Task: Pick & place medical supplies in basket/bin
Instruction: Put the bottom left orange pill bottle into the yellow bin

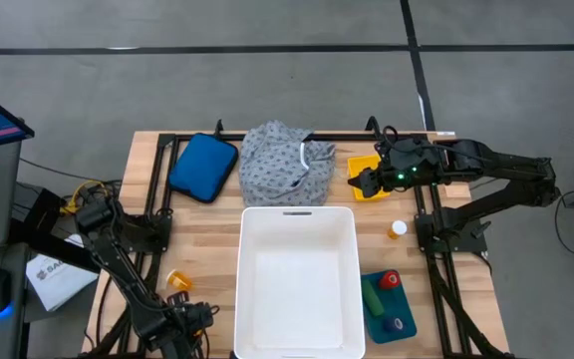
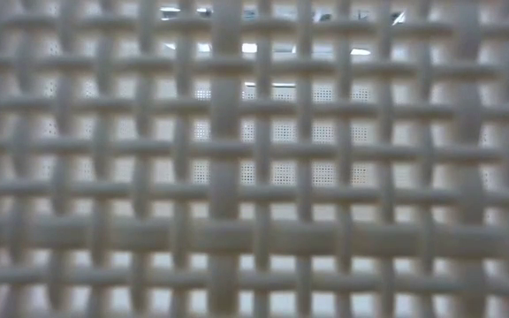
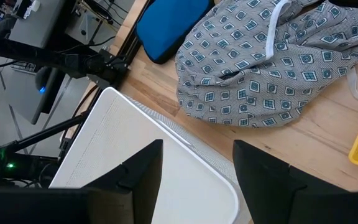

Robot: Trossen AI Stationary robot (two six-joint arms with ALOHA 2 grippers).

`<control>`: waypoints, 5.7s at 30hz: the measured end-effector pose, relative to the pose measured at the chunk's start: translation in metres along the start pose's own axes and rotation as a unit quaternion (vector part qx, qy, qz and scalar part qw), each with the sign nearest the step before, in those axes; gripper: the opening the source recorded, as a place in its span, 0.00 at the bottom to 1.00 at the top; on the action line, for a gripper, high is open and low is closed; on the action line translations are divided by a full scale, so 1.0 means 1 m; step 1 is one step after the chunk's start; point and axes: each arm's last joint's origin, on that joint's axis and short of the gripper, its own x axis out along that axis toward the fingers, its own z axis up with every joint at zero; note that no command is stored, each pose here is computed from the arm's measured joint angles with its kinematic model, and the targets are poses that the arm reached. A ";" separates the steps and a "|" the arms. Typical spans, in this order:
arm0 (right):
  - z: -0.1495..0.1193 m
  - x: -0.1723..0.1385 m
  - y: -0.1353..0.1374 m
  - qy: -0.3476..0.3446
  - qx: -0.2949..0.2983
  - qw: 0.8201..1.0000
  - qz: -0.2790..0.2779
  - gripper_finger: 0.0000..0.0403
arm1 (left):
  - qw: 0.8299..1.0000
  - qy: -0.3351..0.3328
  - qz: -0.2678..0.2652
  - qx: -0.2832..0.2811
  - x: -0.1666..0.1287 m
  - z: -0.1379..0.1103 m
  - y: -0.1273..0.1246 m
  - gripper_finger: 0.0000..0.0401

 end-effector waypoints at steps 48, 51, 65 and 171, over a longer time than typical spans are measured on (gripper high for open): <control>0.010 -0.009 0.034 -0.131 -0.276 0.945 0.119 0.48 | 0.868 -0.444 0.129 -0.183 -0.186 0.100 0.190 0.44; 0.013 -0.009 0.035 -0.145 -0.284 0.940 0.123 0.51 | 0.852 -0.476 0.130 -0.172 -0.194 0.119 0.194 0.44; 0.021 -0.020 0.049 -0.267 -0.382 0.879 0.100 0.77 | 0.820 -0.567 0.047 -0.069 -0.207 0.215 0.216 0.44; -0.012 0.111 0.085 -0.206 -0.662 0.716 -0.081 0.69 | 0.790 -0.547 -0.204 -0.186 -0.167 0.272 0.197 0.44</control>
